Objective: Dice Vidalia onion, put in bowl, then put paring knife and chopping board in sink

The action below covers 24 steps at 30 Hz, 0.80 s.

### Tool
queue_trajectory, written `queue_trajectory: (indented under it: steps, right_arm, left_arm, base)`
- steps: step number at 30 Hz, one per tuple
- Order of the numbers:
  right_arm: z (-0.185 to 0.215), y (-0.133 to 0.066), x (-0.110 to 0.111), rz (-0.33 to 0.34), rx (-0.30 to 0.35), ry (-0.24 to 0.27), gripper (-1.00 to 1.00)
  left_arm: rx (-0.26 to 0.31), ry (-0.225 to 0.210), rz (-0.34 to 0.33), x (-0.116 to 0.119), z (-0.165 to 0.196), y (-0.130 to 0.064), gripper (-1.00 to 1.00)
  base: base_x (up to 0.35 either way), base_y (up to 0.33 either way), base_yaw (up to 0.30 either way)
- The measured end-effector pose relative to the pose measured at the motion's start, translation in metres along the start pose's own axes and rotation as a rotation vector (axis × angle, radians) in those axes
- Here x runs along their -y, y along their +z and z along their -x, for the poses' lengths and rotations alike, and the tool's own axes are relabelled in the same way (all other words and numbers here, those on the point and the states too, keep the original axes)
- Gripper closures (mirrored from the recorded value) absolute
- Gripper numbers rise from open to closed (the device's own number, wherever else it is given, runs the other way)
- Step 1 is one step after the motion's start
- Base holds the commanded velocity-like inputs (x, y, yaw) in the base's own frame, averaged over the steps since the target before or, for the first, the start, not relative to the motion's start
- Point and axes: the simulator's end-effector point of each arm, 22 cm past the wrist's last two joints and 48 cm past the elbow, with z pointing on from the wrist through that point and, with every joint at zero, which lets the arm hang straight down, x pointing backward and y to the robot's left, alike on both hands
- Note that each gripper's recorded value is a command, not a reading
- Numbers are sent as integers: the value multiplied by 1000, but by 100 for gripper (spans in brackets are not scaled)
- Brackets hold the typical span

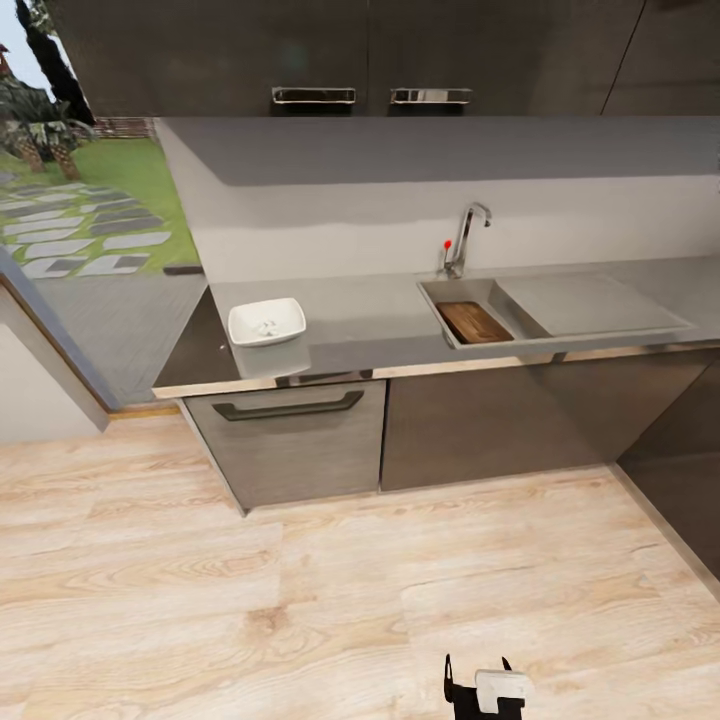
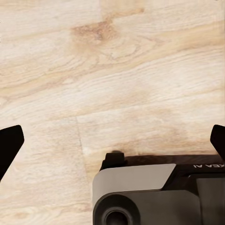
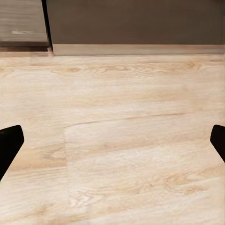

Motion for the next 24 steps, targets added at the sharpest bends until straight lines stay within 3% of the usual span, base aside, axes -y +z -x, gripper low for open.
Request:
queue_trajectory:
  steps: [24]
  right_arm:
    - [11,1,2,-1,24,2,-100]
  left_arm:
    - [14,-1,0,1,6,-3,-100]
  base:
    - [0,0,0]
